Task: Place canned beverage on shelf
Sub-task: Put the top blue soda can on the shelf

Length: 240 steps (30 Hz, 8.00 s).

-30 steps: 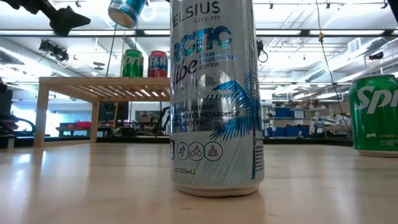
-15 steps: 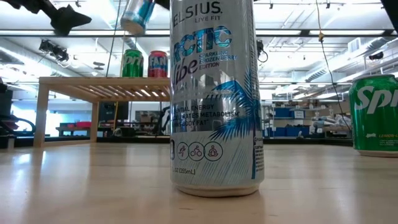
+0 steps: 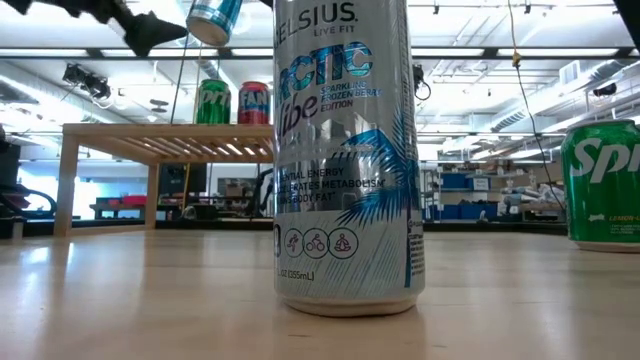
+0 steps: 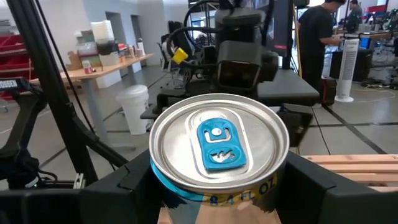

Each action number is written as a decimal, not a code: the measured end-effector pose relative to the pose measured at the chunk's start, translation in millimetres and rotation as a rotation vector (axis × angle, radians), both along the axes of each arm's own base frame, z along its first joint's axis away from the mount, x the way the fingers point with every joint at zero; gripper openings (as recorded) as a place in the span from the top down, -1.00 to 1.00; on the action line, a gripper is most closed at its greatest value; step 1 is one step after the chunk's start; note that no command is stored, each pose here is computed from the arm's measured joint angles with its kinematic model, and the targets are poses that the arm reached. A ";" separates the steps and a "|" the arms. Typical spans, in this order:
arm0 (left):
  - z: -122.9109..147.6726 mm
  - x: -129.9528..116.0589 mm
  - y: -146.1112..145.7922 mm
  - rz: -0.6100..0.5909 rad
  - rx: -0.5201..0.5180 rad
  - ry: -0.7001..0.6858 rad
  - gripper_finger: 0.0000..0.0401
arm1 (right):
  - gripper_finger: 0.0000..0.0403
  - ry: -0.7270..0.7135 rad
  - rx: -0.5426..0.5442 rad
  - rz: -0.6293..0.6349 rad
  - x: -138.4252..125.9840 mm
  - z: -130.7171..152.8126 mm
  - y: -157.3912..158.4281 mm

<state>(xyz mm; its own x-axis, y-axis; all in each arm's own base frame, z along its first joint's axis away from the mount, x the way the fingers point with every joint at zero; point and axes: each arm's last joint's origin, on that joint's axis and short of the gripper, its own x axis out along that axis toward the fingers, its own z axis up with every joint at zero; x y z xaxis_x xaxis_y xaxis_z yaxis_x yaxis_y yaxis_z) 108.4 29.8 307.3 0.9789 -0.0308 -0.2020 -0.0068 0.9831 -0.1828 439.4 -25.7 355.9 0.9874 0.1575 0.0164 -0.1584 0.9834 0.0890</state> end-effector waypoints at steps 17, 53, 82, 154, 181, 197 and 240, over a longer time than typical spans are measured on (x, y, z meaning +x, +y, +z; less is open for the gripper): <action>4.3 42.8 4.0 -0.104 0.003 -0.083 -0.98 | -0.20 -0.012 0.000 -0.001 0.0 0.9 0.0; -8.4 81.6 9.2 -0.155 0.103 -0.077 -0.41 | -0.20 0.035 0.012 -0.001 0.0 -3.8 0.2; -3.4 59.7 3.6 -0.161 0.170 -0.060 -0.29 | -0.57 0.012 0.038 0.012 -0.4 -1.7 1.2; -79.3 -23.4 21.1 1.233 0.365 -0.145 -0.29 | -0.58 0.163 -0.092 -0.064 -105.3 76.6 64.4; -88.4 -21.5 72.6 1.288 0.332 -0.115 -0.29 | -0.58 0.165 -0.092 -0.064 -105.2 76.3 64.4; -99.3 -19.7 96.3 1.336 0.302 -0.057 -0.29 | -0.58 0.167 -0.092 -0.061 -105.2 76.2 64.5; -80.7 -20.0 93.6 1.306 0.266 -0.126 -0.59 | -0.58 0.218 -0.077 -0.096 -105.8 71.4 63.3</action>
<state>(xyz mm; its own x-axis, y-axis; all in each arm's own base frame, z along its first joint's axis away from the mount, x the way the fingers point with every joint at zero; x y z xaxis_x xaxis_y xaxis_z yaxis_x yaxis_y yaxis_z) 88.5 123.4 226.6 0.2728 0.9613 0.0379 -0.9598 0.2747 -0.0573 333.6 37.6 427.3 0.9767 0.0558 -0.2072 -0.0495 0.9981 0.0354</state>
